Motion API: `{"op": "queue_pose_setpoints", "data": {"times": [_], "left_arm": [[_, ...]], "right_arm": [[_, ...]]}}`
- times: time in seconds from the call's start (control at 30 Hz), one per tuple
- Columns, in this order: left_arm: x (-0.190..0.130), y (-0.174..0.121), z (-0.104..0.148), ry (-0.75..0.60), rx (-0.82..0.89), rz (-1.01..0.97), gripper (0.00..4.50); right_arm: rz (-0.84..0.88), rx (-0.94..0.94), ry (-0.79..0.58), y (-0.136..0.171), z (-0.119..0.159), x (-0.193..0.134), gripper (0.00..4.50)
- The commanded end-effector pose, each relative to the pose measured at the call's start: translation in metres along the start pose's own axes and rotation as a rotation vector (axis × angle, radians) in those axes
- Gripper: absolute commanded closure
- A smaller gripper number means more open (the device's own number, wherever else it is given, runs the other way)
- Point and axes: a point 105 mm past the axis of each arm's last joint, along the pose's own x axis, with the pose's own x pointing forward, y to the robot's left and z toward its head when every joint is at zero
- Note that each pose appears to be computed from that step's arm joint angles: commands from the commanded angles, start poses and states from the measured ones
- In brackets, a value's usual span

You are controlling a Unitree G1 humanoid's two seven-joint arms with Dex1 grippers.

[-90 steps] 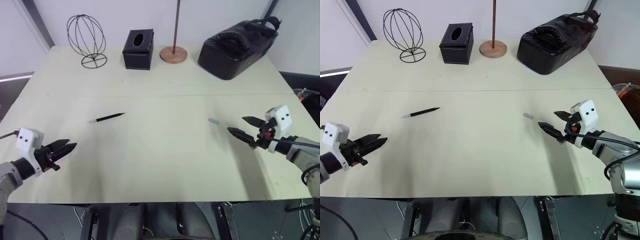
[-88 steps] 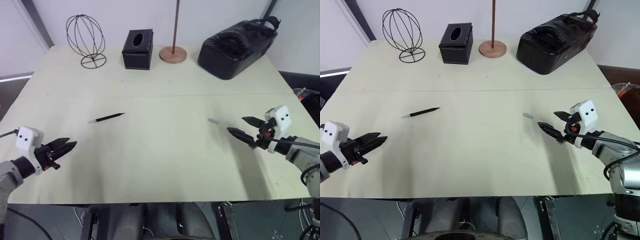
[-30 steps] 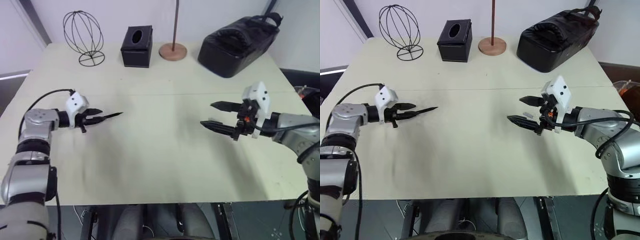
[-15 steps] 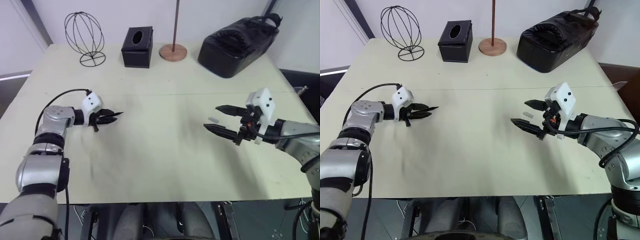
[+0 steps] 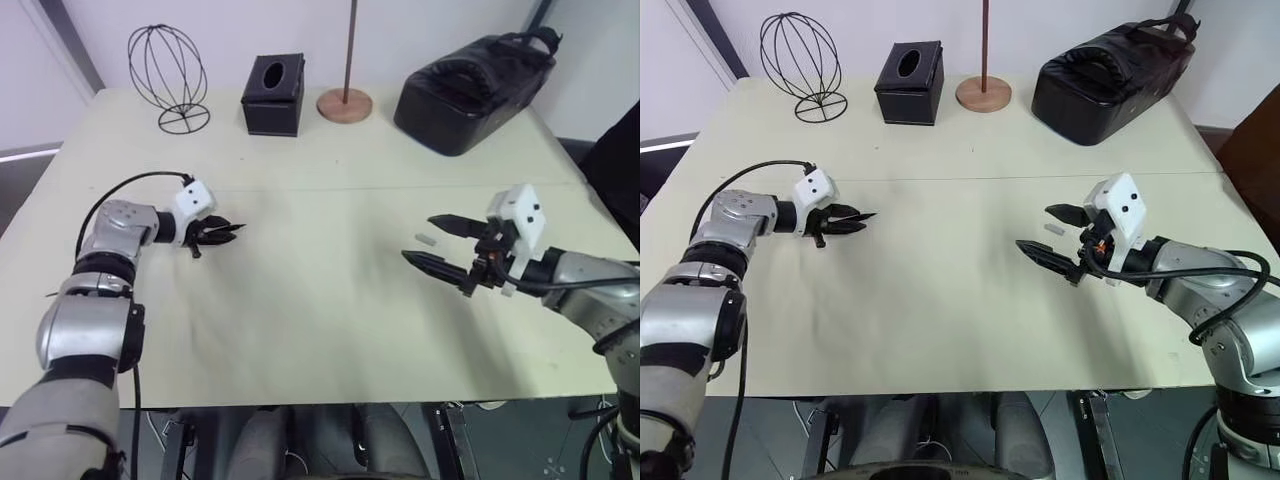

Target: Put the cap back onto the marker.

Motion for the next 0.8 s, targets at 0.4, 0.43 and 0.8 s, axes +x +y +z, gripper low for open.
{"op": "queue_pose_setpoints", "data": {"times": [0.4, 0.43, 0.8], "left_arm": [[-0.009, -0.007, -0.023, 0.119, -0.033, -0.071, 4.48], [-0.01, -0.007, -0.023, 0.123, -0.029, -0.071, 4.48], [-0.013, 0.002, 0.002, 0.038, 0.044, -0.051, 4.48]], "right_arm": [[-0.028, -0.03, -0.057, 0.0, 0.012, -0.002, 0.29], [-0.031, -0.029, -0.057, 0.0, 0.012, -0.001, 0.29], [-0.132, -0.038, -0.049, -0.027, 0.0, -0.009, 0.29]]}}
